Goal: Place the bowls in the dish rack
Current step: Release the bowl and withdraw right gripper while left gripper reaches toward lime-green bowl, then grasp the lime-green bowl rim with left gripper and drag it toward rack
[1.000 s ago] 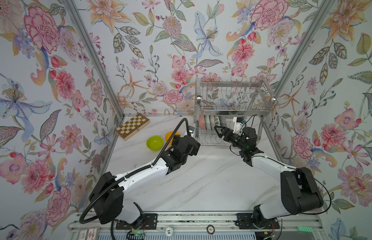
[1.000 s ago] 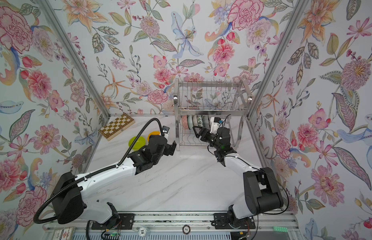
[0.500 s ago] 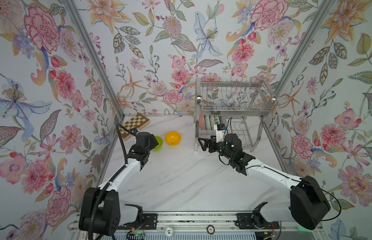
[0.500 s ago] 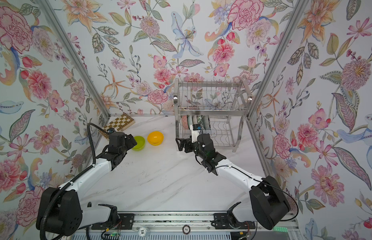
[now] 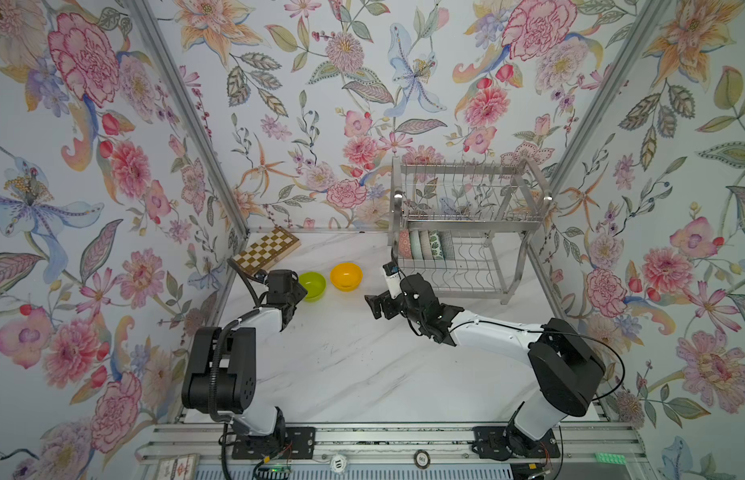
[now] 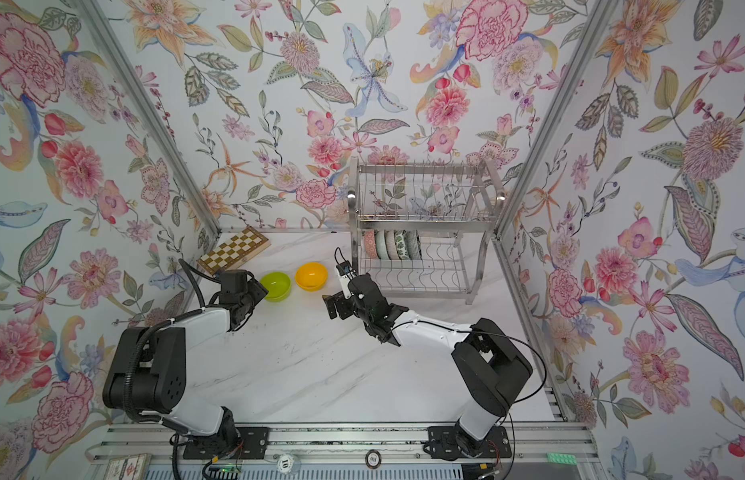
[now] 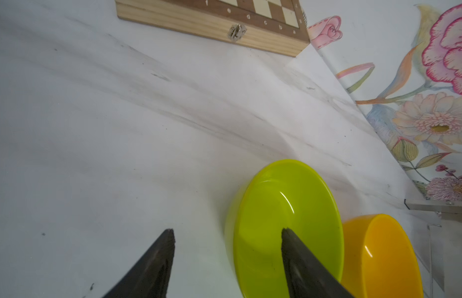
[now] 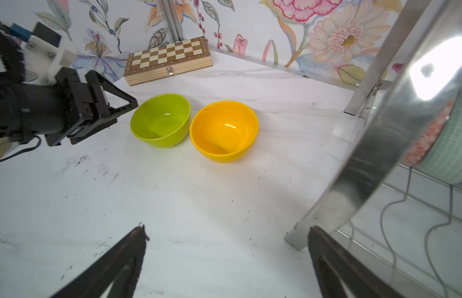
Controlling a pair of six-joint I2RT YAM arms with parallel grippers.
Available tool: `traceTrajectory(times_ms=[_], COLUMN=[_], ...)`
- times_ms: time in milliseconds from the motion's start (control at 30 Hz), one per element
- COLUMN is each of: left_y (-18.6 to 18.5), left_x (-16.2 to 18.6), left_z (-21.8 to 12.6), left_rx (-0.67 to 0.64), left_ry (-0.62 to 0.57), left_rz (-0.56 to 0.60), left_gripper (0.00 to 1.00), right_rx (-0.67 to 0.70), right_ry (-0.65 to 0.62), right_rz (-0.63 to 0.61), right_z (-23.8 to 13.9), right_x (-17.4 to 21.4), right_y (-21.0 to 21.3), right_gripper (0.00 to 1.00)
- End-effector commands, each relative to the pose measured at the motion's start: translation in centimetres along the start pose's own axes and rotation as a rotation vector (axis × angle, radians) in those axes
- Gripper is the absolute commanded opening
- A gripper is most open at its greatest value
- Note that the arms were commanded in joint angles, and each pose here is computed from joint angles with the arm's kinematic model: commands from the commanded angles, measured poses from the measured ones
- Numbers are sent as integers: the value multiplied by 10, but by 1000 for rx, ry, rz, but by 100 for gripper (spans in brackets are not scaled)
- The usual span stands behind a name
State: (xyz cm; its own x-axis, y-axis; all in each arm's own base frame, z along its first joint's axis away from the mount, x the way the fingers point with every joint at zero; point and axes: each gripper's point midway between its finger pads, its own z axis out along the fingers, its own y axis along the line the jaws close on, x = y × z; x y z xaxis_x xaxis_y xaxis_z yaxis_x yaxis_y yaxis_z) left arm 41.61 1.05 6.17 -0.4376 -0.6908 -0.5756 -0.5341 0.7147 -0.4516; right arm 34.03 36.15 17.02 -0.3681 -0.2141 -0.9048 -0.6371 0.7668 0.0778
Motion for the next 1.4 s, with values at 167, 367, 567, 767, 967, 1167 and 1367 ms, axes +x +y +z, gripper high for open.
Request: traceTrajectory(times_ms=[167,367,567,767,967,1167,1367], left_y=[-8,-3,-5,-8,-6,-3,0], left_x=[-1,1,-2,-3,0,6,8], left_z=[18,19,17,15,15,14,15], left_rx=[34,17,32,45,49,50,42], left_ry=[18,20,0,-3,3,16,15], left_rz=[-19,6,14,18,22,23,28], left_gripper=[60,49,41,27,28,30,28], right_rx=[67,85,132,139,156,162,164], right_ry=[-28,-19,-36,-47,-73,-90,-111], right_rz=[-87,-86,-85,-77,-72,-66,-61], right_z=[0,1,-3,-4,-10,-12,-16], right_x=[3,7,6,6,2,0,-3], right_y=[-2,-5,-14,-15,-19,-22,-22], right_gripper=[99,99,99,99,99,99,99])
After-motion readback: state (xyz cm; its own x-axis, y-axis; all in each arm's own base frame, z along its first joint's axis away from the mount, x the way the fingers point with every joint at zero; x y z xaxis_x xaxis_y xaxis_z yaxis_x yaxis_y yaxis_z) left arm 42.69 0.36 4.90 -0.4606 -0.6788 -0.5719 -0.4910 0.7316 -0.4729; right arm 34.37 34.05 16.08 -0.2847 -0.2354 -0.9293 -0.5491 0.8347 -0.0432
